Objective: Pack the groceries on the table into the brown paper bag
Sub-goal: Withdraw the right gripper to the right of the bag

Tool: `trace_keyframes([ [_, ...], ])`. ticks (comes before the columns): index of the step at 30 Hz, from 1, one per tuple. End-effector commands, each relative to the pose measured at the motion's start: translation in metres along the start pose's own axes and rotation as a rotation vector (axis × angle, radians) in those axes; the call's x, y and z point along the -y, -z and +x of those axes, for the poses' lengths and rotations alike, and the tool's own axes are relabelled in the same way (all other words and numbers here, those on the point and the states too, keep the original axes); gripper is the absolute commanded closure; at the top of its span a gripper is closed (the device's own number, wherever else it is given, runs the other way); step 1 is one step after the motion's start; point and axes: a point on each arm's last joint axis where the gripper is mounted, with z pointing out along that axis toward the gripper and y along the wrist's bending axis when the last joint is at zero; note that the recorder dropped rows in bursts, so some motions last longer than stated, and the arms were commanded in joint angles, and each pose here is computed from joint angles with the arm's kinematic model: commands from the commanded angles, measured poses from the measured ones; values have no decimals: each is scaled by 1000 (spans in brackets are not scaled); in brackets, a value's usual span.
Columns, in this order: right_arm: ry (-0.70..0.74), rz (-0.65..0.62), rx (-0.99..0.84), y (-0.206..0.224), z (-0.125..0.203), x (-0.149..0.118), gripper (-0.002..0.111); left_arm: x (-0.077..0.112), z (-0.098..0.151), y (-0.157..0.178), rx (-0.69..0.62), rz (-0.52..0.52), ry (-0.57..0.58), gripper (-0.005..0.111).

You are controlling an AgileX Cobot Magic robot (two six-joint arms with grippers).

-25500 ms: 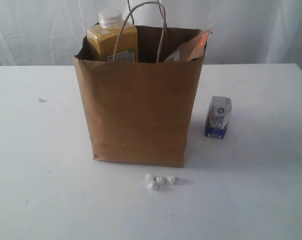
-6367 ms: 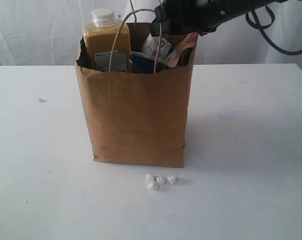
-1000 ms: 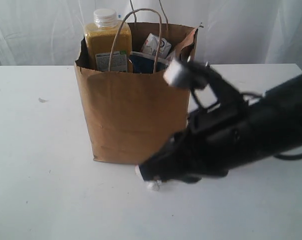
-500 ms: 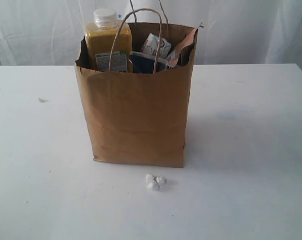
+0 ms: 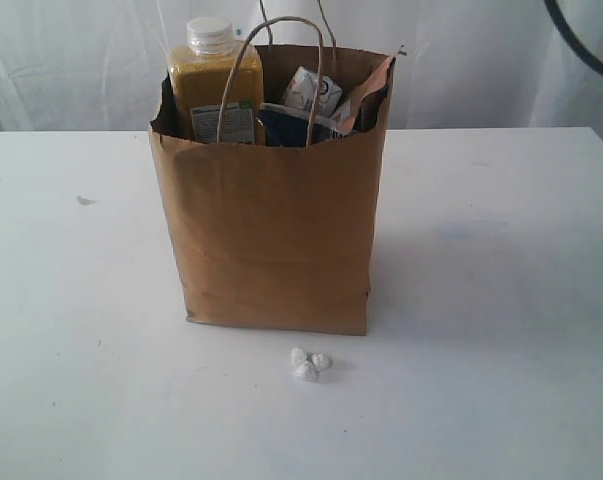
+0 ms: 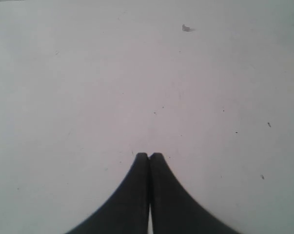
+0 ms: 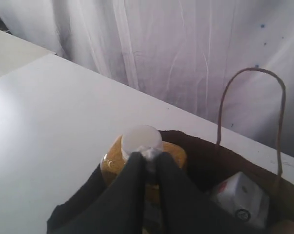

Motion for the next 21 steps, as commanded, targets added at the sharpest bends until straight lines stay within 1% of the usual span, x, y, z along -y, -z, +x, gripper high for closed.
trace_keyframes([
  [1, 25, 36, -9, 1, 0, 3, 88, 1, 0, 0, 7, 8, 15, 107],
  [6, 27, 33, -44, 1, 3, 3, 76, 1, 0, 0, 7, 8, 15, 107],
  [12, 28, 2, -193, 6, 15, 0, 77, 1, 0, 0, 7, 8, 15, 107],
  [15, 34, -3, -171, 23, 7, -3, 94, 1, 0, 0, 7, 8, 15, 107],
  [16, 41, -2, -140, 36, 1, -5, 104, 1, 0, 0, 7, 8, 15, 107],
  [17, 46, 0, -120, 44, -3, -6, 108, 1, 0, 0, 7, 8, 15, 107],
  [19, 66, 2, -67, 71, -13, -11, 108, 1, 0, 0, 7, 8, 15, 107],
  [20, 96, 10, -59, 92, -17, -13, 108, 1, 0, 0, 7, 8, 15, 107],
  [21, 113, 17, -73, 103, -17, -14, 108, 1, 0, 0, 7, 8, 15, 107],
])
